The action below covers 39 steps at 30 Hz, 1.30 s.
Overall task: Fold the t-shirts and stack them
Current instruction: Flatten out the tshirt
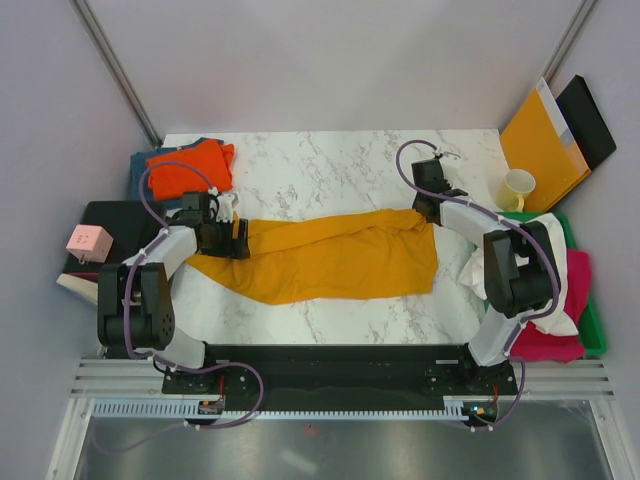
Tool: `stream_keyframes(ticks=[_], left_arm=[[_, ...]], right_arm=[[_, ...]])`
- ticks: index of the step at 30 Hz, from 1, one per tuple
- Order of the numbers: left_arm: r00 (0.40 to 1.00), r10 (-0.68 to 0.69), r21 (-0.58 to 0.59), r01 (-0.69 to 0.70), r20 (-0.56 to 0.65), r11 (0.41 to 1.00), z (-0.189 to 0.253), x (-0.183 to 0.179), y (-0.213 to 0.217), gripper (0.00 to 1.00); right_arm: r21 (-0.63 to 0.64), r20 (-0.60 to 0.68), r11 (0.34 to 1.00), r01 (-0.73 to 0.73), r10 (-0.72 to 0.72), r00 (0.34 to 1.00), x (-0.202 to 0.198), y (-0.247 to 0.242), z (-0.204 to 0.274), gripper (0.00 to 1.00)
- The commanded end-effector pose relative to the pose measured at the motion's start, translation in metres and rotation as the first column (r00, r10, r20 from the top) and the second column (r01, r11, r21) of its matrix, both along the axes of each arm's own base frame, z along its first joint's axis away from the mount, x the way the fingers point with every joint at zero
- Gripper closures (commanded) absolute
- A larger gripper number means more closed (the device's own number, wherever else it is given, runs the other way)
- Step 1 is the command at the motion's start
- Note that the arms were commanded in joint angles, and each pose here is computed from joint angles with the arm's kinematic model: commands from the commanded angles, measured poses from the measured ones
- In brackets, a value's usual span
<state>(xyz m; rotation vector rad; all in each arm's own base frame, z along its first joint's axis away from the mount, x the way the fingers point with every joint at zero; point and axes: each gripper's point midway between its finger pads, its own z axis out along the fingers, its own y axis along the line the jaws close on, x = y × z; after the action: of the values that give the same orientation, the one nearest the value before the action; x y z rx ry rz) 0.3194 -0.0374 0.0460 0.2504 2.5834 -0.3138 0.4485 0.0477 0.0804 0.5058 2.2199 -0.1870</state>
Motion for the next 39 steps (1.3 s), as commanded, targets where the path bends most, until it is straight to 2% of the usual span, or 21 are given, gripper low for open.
stream_keyframes(ticks=[1,11,14,20,22,23,24,25,26,28,30,31,37,39], left_arm=[[0.996,0.05,0.044,-0.053,0.072,0.998,0.002,0.026,0.013,0.14],[0.988,0.102,0.069,-0.111,0.114,0.992,0.007,0.035,0.029,0.14],[0.99,0.105,0.06,-0.11,0.09,0.992,-0.001,0.035,0.028,0.19],[0.991,0.097,0.036,-0.101,0.095,0.994,0.003,0.033,0.024,0.38],[0.99,0.092,0.034,-0.096,0.106,0.995,0.007,0.033,0.023,0.47],[0.99,0.092,0.035,-0.097,0.109,0.995,0.008,0.033,0.023,0.53],[0.989,0.094,0.035,-0.098,0.114,0.995,0.009,0.033,0.024,0.64],[0.989,0.093,0.036,-0.097,0.116,0.995,0.01,0.033,0.024,0.71],[0.988,0.096,0.035,-0.101,0.118,0.994,0.01,0.033,0.024,0.84],[0.987,0.094,0.035,-0.1,0.127,0.994,0.014,0.033,0.023,0.86],[0.987,0.096,0.035,-0.102,0.13,0.994,0.015,0.031,0.023,0.96],[0.986,0.098,0.035,-0.103,0.133,0.994,0.016,0.03,0.024,0.97],[0.986,0.101,0.04,-0.107,0.135,0.993,0.018,0.028,0.025,0.98],[0.98,0.096,0.037,-0.104,0.171,0.994,0.03,0.03,0.024,0.98]], right_arm=[[-0.019,0.057,1.0,0.006,-0.005,0.998,0.003,-0.003,0.023,1.0],[-0.022,0.049,1.0,0.002,-0.001,0.999,0.004,-0.003,0.021,1.0],[-0.024,0.043,1.0,0.001,0.0,0.999,0.004,-0.002,0.019,1.0],[-0.029,0.04,1.0,0.001,0.0,0.999,0.003,-0.003,0.018,1.0],[-0.03,0.039,1.0,0.005,-0.004,0.999,0.003,-0.003,0.016,1.0],[-0.031,0.038,1.0,0.006,-0.005,0.999,0.003,-0.004,0.016,1.0],[-0.027,0.038,1.0,0.006,-0.005,0.999,0.003,-0.003,0.015,1.0],[-0.027,0.036,1.0,0.005,-0.004,0.999,0.003,-0.002,0.015,1.0],[-0.025,0.037,1.0,0.003,-0.003,0.999,0.003,0.0,0.015,1.0],[-0.027,0.037,1.0,0.001,0.0,0.999,0.004,0.001,0.015,1.0],[-0.028,0.038,1.0,-0.002,0.003,0.999,0.004,0.002,0.016,1.0],[-0.027,0.04,1.0,-0.002,0.003,0.999,0.004,0.002,0.016,1.0],[-0.029,0.044,1.0,-0.006,0.007,0.999,0.004,0.002,0.019,1.0],[-0.026,0.06,1.0,-0.004,0.006,0.998,0.004,0.002,0.027,1.0]])
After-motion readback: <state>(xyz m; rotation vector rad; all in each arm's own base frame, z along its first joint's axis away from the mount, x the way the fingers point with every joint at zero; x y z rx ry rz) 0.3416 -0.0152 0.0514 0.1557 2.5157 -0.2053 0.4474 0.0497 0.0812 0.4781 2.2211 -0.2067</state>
